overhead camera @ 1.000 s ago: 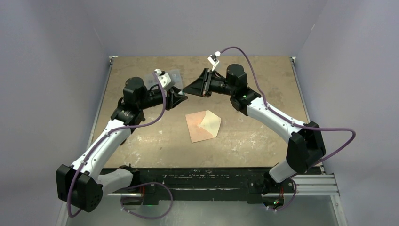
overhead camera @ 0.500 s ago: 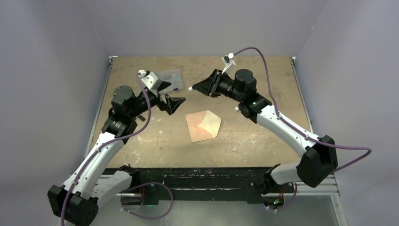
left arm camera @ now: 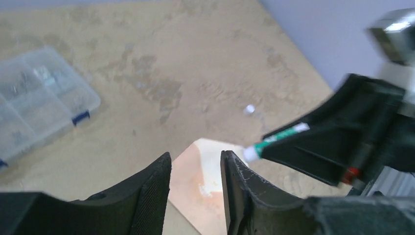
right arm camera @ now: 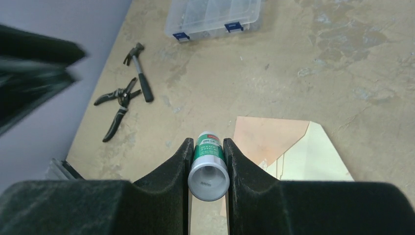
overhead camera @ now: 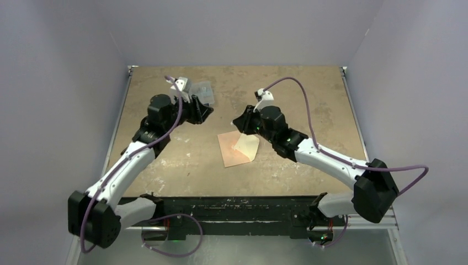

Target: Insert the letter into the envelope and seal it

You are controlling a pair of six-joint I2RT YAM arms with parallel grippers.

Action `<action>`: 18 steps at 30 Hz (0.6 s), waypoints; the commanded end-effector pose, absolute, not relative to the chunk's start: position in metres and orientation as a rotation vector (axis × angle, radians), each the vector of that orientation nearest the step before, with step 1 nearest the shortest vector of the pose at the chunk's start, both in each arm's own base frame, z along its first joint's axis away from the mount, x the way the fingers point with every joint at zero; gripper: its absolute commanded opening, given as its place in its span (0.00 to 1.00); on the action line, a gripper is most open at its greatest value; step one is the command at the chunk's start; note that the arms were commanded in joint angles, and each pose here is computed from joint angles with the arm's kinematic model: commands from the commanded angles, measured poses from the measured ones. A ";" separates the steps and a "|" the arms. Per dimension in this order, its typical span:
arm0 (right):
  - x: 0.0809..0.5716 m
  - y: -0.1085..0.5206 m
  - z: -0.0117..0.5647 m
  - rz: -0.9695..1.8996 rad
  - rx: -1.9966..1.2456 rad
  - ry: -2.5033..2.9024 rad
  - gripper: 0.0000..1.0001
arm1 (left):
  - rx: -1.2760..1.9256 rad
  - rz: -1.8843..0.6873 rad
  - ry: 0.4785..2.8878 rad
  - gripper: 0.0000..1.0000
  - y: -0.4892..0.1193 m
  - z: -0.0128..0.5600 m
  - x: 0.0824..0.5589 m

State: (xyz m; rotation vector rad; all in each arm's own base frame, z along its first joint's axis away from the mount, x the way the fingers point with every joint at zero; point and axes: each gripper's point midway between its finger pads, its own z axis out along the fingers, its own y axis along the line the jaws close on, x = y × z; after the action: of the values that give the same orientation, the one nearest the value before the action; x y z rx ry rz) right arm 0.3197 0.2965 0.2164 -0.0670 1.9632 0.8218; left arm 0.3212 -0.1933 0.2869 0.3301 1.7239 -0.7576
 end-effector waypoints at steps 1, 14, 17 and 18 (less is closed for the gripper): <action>0.313 0.294 0.197 0.650 -0.055 1.970 0.00 | 0.061 -0.871 2.017 0.33 -0.202 0.205 0.335; 0.271 0.313 0.099 0.358 -0.111 2.150 0.00 | -0.102 -1.203 2.169 0.00 -0.260 0.115 0.333; 0.273 0.315 0.096 0.352 -0.100 2.148 0.00 | -0.111 -1.211 2.193 0.00 -0.269 0.103 0.334; 0.273 0.315 0.092 0.343 -0.102 2.152 0.00 | -0.123 -1.210 2.202 0.00 -0.270 0.100 0.335</action>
State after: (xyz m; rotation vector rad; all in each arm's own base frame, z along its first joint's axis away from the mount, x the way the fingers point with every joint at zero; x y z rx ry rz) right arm 0.2563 0.3170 0.0764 -0.2038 2.2222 0.3754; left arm 0.3206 -0.2489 0.0812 -0.1325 2.2860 -1.1158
